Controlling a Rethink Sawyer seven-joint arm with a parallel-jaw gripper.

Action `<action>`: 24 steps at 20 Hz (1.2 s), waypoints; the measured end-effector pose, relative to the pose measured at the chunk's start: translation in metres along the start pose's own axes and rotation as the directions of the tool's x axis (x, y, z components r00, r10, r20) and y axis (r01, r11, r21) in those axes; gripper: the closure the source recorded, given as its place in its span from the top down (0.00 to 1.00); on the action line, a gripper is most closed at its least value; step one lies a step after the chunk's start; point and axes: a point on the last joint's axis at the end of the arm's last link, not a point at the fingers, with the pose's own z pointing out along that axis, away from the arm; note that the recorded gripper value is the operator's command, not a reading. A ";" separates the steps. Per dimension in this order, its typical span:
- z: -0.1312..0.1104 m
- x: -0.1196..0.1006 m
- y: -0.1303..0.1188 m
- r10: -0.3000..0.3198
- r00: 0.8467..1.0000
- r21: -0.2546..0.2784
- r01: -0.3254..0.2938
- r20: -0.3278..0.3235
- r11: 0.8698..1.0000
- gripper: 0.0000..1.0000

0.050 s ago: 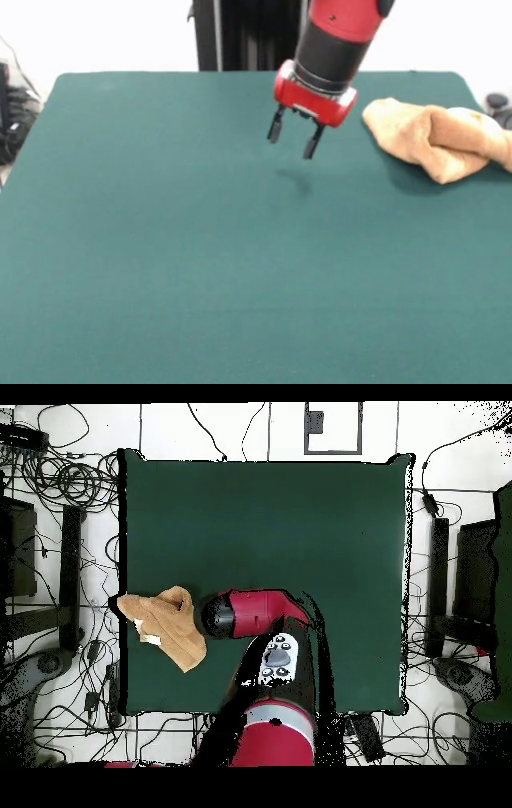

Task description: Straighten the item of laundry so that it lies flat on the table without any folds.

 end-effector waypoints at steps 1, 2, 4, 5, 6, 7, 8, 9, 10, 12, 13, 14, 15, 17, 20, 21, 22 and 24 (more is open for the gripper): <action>0.001 -0.008 -0.001 0.017 1.000 -0.010 -0.017 0.005 1.000 1.00; 0.005 -0.022 -0.005 0.071 0.997 -0.038 -0.071 -0.007 0.997 1.00; 0.012 -0.039 -0.012 0.155 0.987 -0.081 -0.158 -0.044 0.984 1.00; 0.025 -0.062 -0.022 0.285 0.950 -0.140 -0.301 -0.128 0.943 1.00; 0.032 -0.072 -0.028 0.342 0.924 -0.163 -0.368 -0.170 0.915 1.00; 0.035 -0.078 -0.031 0.369 0.909 -0.173 -0.402 -0.192 0.899 1.00; 0.047 -0.094 -0.044 0.454 0.849 -0.201 -0.511 -0.269 0.836 1.00; 0.055 -0.104 -0.054 0.507 0.798 -0.212 -0.584 -0.326 0.784 1.00; 0.062 -0.111 -0.062 0.541 0.756 -0.215 -0.636 -0.369 0.741 1.00; 0.078 -0.125 -0.081 0.605 0.644 -0.211 -0.746 -0.468 0.632 1.00; 0.082 -0.128 -0.086 0.615 0.616 -0.207 -0.769 -0.492 0.605 1.00; 0.085 -0.130 -0.090 0.623 0.583 -0.200 -0.794 -0.522 0.574 1.00; 0.087 -0.132 -0.095 0.626 0.541 -0.191 -0.821 -0.561 0.538 1.00; 0.088 -0.130 -0.098 0.623 0.525 -0.182 -0.829 -0.580 0.529 1.00; 0.081 -0.125 -0.085 0.610 0.557 -0.190 -0.806 -0.563 0.561 1.00; 0.076 -0.124 -0.079 0.603 0.569 -0.195 -0.797 -0.559 0.571 1.00; 0.072 -0.123 -0.072 0.595 0.582 -0.202 -0.788 -0.555 0.582 1.00; 0.059 -0.115 -0.053 0.570 0.610 -0.215 -0.763 -0.551 0.609 1.00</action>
